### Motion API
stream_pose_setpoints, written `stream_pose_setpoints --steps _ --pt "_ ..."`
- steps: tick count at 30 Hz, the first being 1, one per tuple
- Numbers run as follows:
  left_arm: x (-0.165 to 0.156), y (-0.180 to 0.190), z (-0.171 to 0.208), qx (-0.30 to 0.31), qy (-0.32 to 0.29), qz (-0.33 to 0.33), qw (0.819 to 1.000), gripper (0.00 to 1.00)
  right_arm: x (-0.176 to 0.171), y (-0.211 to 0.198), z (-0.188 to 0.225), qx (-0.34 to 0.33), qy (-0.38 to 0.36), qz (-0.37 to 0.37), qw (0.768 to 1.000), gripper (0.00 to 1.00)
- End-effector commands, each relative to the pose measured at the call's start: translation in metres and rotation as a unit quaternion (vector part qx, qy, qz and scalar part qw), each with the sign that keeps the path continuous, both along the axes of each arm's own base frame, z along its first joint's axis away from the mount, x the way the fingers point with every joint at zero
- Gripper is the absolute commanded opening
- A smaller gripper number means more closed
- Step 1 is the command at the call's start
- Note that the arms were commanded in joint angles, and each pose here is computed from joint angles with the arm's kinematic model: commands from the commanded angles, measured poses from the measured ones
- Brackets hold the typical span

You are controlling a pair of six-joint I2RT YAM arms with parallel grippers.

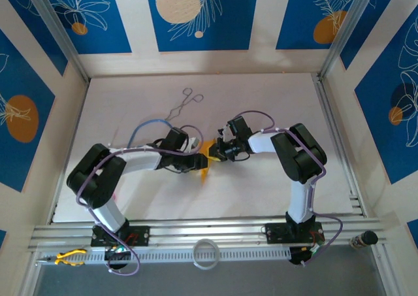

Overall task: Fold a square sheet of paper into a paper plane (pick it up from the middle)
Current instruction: Fold the wing for the fifth time at the center of the table.

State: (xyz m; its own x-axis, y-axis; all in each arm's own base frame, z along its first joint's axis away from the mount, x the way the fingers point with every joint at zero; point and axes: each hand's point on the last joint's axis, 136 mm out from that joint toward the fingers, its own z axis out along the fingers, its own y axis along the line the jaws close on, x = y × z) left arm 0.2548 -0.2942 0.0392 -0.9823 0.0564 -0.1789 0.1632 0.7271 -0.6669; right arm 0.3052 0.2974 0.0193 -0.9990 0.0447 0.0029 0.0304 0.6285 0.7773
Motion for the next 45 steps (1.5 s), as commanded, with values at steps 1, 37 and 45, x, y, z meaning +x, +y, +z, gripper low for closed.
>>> stream_pose_setpoints --steps 1,37,45 --pt "-0.009 0.005 -0.014 0.058 0.009 -0.03 0.998 0.5 -0.009 0.0 -0.017 -0.024 0.021 0.0 0.999 0.12" --pt "-0.025 0.015 -0.045 0.235 -0.008 -0.112 0.966 0.4 -0.013 -0.005 -0.009 -0.032 0.014 -0.005 0.999 0.12" --pt "-0.029 0.014 -0.047 0.235 -0.012 -0.126 0.964 0.36 -0.012 -0.008 -0.003 -0.035 0.004 -0.008 0.999 0.12"
